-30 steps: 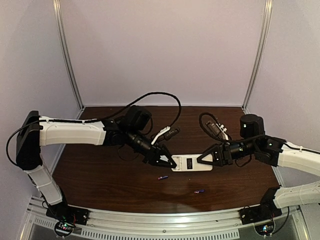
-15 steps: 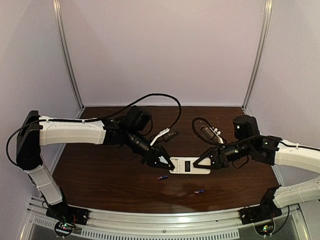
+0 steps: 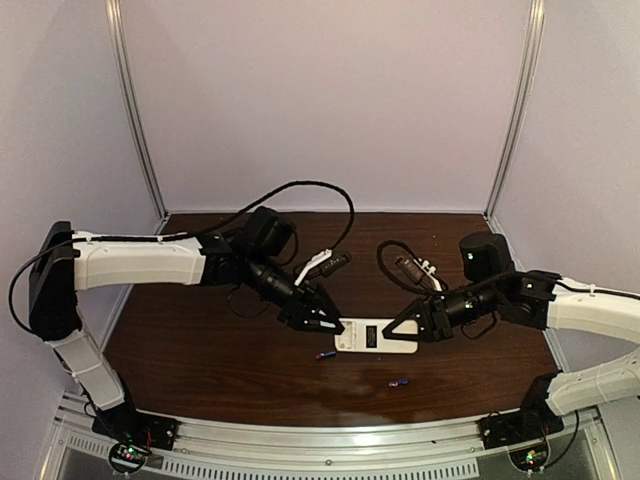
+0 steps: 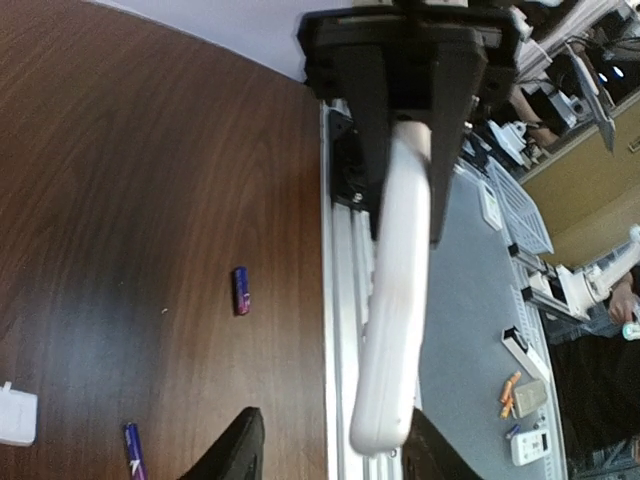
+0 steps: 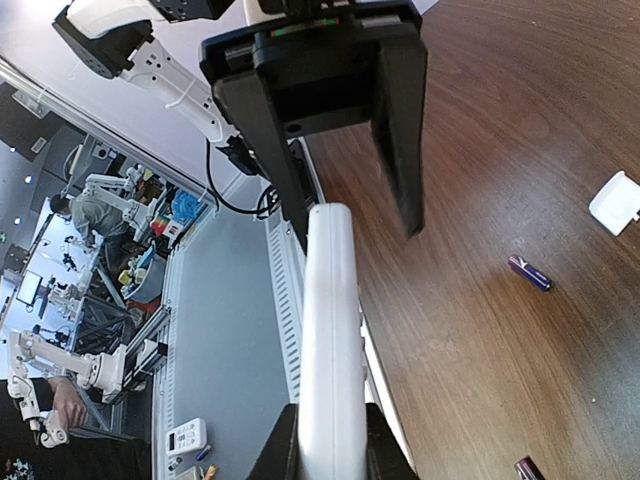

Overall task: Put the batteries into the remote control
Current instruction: Pass from the left arm to the right, then pick up the battery from the center of the board.

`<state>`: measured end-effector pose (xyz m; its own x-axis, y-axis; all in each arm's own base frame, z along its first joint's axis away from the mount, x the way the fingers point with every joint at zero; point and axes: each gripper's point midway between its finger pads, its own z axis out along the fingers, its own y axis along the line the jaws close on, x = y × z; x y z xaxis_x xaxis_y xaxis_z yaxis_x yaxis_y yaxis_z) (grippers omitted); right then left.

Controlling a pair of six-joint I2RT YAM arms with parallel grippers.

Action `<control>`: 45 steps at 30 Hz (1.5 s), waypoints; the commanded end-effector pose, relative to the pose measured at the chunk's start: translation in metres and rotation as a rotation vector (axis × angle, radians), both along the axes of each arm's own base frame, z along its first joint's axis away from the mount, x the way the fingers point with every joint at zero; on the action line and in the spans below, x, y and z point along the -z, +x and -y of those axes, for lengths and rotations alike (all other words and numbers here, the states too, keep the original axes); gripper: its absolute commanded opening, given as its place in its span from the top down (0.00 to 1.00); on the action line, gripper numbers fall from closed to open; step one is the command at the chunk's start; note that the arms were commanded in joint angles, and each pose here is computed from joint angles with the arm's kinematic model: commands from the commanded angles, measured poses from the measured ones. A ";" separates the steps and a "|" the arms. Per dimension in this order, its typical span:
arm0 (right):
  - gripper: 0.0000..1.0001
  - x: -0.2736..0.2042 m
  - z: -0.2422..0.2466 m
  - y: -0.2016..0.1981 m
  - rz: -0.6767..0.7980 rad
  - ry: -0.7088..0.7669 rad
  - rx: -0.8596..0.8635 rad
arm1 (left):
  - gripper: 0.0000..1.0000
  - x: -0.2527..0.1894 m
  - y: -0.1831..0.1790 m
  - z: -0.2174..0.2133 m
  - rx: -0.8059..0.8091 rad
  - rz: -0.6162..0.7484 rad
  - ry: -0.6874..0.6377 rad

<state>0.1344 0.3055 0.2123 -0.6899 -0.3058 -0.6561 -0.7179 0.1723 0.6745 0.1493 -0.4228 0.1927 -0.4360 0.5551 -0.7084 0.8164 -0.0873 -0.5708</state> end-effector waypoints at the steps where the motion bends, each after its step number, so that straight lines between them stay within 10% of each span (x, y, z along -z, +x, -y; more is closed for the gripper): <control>1: 1.00 -0.011 0.003 0.019 0.026 -0.015 0.093 | 0.41 -0.026 0.049 -0.020 -0.231 0.203 -0.039; 6: 1.00 -0.006 0.032 0.063 0.009 -0.030 0.293 | 0.29 -0.008 0.082 -0.052 -0.446 0.333 0.099; 20: 1.00 0.031 0.089 0.109 -0.094 -0.069 0.549 | 0.58 0.100 0.075 -0.039 -0.329 0.443 0.595; 45: 1.00 0.049 0.098 0.109 -0.126 -0.116 0.592 | 0.73 0.171 0.054 -0.013 -0.099 0.457 0.794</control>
<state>0.2401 0.2117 0.1680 -0.8340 0.0722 -0.5471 -0.4125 0.5769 0.7050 0.2092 -0.4089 0.0314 -0.3124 0.9051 -0.2886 0.9492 0.3094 -0.0569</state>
